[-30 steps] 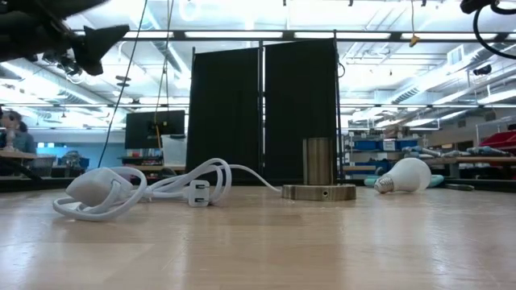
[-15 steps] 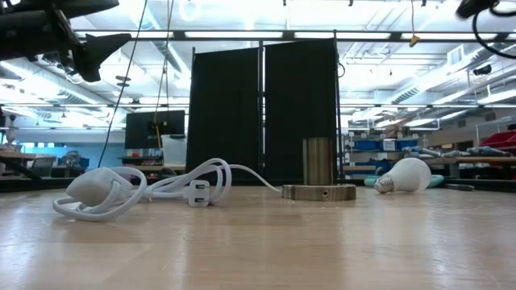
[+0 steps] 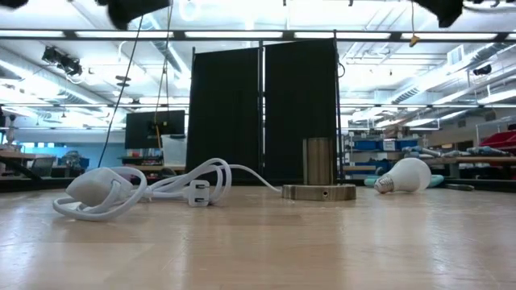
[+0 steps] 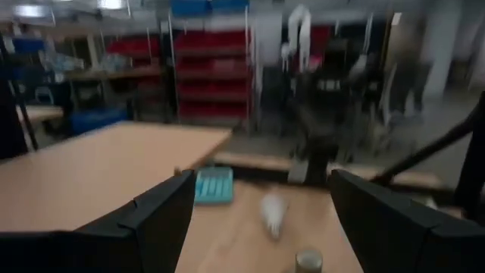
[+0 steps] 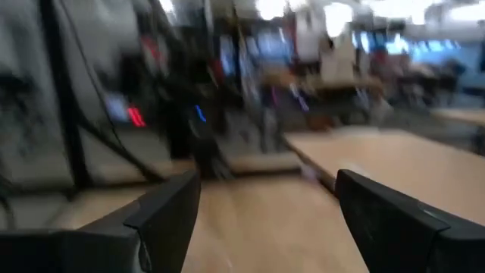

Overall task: Screw lightbulb
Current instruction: Insert the lightbulb into the socket

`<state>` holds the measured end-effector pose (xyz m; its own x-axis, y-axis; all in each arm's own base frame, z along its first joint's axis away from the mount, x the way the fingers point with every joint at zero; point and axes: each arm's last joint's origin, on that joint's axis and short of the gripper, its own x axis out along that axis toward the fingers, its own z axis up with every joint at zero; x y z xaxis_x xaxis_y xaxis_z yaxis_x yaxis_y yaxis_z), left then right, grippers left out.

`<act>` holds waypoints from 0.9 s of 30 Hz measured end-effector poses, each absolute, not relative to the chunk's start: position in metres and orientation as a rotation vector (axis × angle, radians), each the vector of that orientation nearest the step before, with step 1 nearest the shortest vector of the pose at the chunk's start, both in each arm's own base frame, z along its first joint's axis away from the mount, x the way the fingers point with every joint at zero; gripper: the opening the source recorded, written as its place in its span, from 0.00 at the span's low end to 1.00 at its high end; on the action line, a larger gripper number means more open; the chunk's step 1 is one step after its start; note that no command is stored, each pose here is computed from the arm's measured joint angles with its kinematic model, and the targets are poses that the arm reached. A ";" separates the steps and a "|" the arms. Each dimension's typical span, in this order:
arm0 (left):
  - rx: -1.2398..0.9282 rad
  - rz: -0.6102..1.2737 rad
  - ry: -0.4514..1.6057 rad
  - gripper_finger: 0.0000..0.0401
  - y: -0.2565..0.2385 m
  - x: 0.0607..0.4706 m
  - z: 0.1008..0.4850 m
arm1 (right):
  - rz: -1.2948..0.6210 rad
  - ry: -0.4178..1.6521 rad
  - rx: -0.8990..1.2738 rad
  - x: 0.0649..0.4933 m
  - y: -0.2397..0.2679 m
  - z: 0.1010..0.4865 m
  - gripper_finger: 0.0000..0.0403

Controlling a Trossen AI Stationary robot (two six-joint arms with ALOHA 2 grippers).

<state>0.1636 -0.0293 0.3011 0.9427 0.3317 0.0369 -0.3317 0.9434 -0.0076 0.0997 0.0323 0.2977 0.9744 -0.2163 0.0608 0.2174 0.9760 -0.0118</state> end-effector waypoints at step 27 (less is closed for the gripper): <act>-0.069 0.196 0.257 0.59 -0.017 0.291 0.216 | -0.400 0.546 0.059 0.142 -0.034 0.264 0.81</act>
